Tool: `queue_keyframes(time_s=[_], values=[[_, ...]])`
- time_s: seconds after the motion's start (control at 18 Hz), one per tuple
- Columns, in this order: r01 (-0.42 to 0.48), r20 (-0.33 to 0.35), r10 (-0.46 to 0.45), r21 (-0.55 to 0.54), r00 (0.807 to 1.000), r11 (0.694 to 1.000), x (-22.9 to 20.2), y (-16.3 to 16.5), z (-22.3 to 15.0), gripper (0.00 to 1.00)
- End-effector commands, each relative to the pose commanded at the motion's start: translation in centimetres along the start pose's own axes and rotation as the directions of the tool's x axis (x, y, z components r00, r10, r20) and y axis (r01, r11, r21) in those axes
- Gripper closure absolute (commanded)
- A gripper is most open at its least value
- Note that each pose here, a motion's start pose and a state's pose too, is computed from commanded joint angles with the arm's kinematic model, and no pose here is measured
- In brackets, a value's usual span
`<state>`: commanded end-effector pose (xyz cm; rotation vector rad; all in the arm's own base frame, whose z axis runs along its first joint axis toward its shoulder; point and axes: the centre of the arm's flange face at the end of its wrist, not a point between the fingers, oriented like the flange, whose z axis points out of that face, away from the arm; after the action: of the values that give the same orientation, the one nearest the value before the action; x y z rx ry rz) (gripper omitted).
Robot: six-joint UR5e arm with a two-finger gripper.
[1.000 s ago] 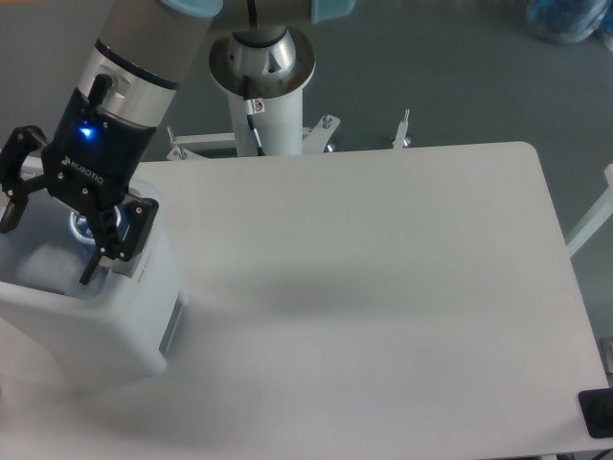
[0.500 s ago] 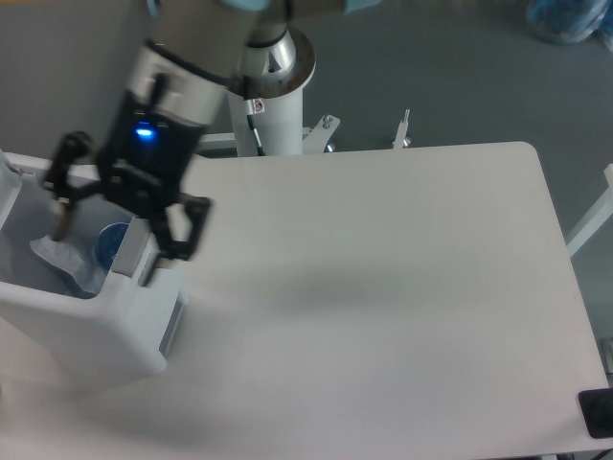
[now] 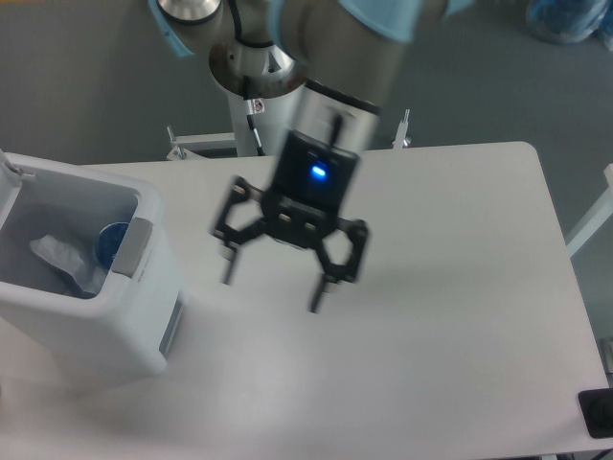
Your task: Place the trash in the trash can
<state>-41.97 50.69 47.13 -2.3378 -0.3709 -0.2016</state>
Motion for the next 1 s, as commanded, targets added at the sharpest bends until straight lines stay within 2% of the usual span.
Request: queue_keyframes(time_s=[0.28,0.39,0.44,0.56,0.67,0.83,1.0], values=[[-0.095,0.005,0.096,-0.058,0.995,0.994,-5.7,6.2,0.6,0.0],[-0.107,-0.004,0.108,-0.106,0.994,0.989,-6.3,9.1,1.8,0.0],[-0.126,0.031,0.132,-0.156,0.991,0.98,-6.7,9.8,2.0,0.0],[-0.157,0.127,0.201,-0.293,0.971,0.943,-7.8,11.0,2.0,0.0],[-0.172,0.197,0.277,-0.425,0.94,0.889,-8.8,12.0,1.9,0.0],[-0.256,0.146,0.363,-0.478,0.92,0.84,-9.0,12.8,3.2,0.0],[-0.364,0.092,0.507,-0.589,0.857,0.722,-8.9,13.6,3.5,0.0]])
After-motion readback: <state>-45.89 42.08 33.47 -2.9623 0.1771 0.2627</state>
